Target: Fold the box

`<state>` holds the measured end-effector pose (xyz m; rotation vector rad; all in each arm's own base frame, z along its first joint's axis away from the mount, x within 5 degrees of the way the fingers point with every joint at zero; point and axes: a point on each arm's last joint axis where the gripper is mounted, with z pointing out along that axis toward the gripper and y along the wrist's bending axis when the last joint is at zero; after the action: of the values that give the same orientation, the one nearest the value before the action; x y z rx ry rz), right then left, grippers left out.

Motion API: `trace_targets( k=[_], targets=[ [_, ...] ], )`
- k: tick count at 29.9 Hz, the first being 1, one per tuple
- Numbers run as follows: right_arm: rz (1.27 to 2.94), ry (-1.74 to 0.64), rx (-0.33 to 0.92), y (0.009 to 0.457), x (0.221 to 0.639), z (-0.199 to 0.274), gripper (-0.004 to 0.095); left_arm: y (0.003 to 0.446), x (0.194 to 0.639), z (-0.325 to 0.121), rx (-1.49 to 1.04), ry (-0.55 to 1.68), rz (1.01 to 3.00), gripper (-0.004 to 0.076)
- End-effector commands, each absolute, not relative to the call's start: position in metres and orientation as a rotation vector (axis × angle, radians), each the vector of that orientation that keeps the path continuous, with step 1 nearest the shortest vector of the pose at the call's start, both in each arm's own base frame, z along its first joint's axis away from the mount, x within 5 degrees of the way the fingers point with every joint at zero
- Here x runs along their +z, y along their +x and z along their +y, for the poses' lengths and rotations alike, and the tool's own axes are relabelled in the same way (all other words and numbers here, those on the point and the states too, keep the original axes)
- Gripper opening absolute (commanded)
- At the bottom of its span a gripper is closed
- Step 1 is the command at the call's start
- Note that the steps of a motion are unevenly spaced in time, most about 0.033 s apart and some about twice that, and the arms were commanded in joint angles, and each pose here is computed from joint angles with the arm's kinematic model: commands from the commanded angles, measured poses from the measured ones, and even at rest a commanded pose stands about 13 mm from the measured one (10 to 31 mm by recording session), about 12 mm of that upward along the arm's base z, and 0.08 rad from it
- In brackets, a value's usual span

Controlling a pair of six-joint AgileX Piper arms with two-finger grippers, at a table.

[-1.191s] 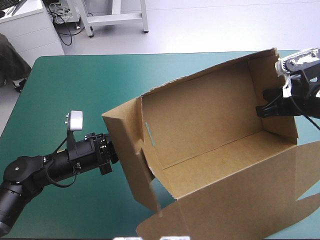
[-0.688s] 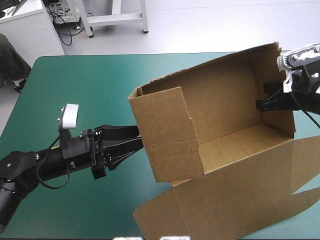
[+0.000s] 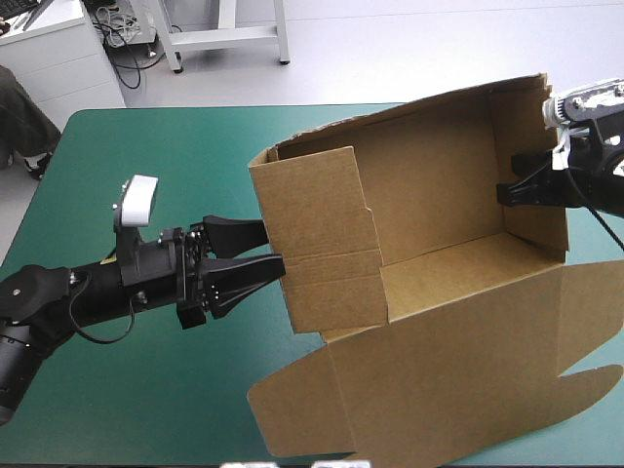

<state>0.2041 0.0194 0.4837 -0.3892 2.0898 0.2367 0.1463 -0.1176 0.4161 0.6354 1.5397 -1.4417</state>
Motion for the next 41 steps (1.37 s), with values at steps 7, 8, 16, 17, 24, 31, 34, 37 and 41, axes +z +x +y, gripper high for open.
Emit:
trace_targets(
  k=[7, 8, 16, 17, 24, 31, 34, 37, 41],
  targets=[
    [1.942, -0.306, 0.316, 0.209, 0.502, 0.023, -0.0015, 0.166, 0.433, -0.123, -1.524, 0.532, 1.499, 0.0556],
    [1.943, -0.305, 0.314, 0.209, 0.501, 0.022, -0.0012, 0.169, 0.430, -0.125, -1.532, 0.529, 1.511, 0.0556],
    [1.938, -0.259, 0.318, 0.220, 0.499, 0.020, 0.0000, 0.181, 0.422, -0.137, -1.431, 0.485, 1.548, 0.0554],
    [1.940, -0.256, 0.318, 0.222, 0.498, 0.020, 0.0000, 0.183, 0.421, -0.137, -1.418, 0.468, 1.558, 0.0554],
    [1.942, -0.246, 0.309, 0.236, 0.493, 0.028, 0.0000, 0.187, 0.438, -0.150, -1.306, 0.544, 1.577, 0.0554],
    [1.911, -0.233, 0.281, 0.248, 0.491, 0.048, 0.0000, 0.198, 0.452, -0.155, -1.104, 0.534, 1.679, 0.0529],
    [1.914, -0.226, 0.296, 0.256, 0.487, 0.054, 0.0000, 0.207, 0.453, -0.155, -1.035, 0.518, 1.720, 0.0503],
    [1.931, -0.197, 0.313, 0.264, 0.482, 0.056, 0.0000, 0.216, 0.456, -0.153, -0.958, 0.485, 1.760, 0.0461],
    [1.927, -0.177, 0.326, 0.274, 0.478, 0.058, 0.0000, 0.228, 0.459, -0.153, -0.863, 0.462, 1.820, 0.0408]
  ],
)
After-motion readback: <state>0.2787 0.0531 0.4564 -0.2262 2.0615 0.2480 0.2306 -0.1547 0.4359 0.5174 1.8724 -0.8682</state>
